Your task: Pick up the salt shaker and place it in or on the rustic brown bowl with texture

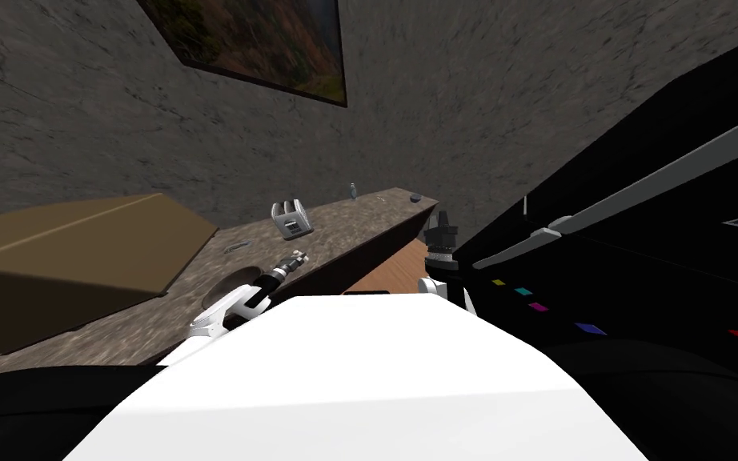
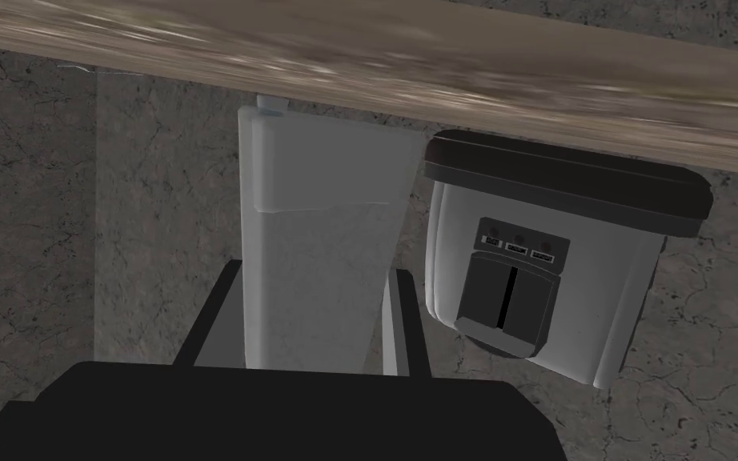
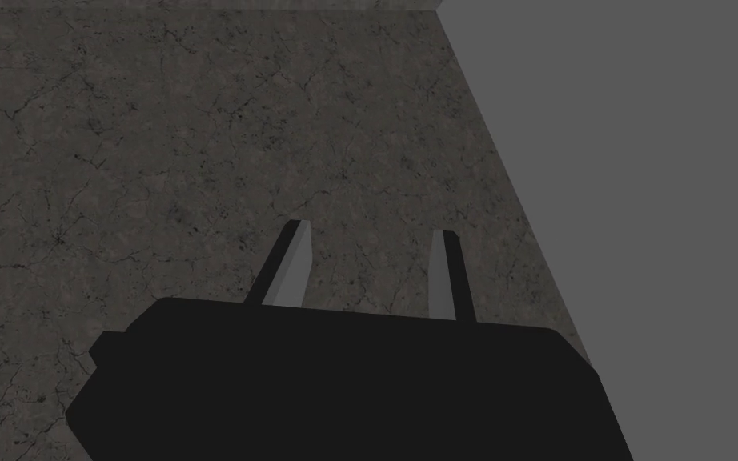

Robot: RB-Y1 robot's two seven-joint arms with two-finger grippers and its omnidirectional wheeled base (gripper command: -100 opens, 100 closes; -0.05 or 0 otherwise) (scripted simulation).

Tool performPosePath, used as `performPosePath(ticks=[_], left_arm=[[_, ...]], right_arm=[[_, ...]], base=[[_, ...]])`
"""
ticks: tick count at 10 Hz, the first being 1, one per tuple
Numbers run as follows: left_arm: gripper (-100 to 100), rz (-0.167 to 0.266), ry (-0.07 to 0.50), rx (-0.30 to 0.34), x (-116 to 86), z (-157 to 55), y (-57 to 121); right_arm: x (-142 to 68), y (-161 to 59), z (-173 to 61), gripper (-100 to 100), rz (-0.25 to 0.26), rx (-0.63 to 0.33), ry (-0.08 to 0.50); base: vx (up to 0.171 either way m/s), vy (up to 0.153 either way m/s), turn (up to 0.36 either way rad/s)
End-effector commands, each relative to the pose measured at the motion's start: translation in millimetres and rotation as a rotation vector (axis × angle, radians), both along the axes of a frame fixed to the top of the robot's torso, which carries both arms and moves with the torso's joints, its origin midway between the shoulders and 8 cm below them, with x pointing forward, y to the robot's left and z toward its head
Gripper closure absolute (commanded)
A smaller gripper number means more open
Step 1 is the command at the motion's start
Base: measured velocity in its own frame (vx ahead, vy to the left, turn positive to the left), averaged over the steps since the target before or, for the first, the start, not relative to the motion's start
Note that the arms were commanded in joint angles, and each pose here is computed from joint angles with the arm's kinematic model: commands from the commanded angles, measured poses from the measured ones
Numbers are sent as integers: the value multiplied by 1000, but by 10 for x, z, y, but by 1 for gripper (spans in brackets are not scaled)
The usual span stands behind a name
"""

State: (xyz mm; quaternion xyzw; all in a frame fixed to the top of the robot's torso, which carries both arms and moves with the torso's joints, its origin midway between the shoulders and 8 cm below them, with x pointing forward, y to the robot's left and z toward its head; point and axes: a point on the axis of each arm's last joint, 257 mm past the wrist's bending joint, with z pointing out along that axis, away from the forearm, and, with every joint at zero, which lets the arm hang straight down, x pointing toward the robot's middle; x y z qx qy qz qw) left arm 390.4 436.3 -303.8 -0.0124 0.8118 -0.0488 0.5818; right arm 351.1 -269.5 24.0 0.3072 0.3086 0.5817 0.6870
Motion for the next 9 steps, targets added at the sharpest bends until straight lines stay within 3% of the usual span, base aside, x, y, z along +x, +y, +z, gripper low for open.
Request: performPosePath(ticks=[1, 4, 5, 6, 7, 9], left_arm=[[100, -35, 0, 0, -73, 7, -157], [100, -85, 1, -3, -192, 23, -399], [100, -70, 2, -1, -164, 22, -329], [0, -74, 2, -1, -170, 23, -344], [100, -70, 18, 6, -230, -22, -314], [100, -74, 24, 13, -251, -25, -302]], right_arm=[[0, 0, 0, 0, 0, 0, 0], [0, 0, 0, 0, 0, 0, 0], [0, 0, 0, 0, 0, 0, 0], [0, 1, 1, 0, 0, 0, 0], [0, 1, 1, 0, 0, 0, 0], [1, 1, 1, 0, 0, 0, 0]], base=[[89, 33, 220], [71, 17, 179], [40, 6, 50], [5, 1, -9], [-171, -48, 171], [-185, -111, 95]])
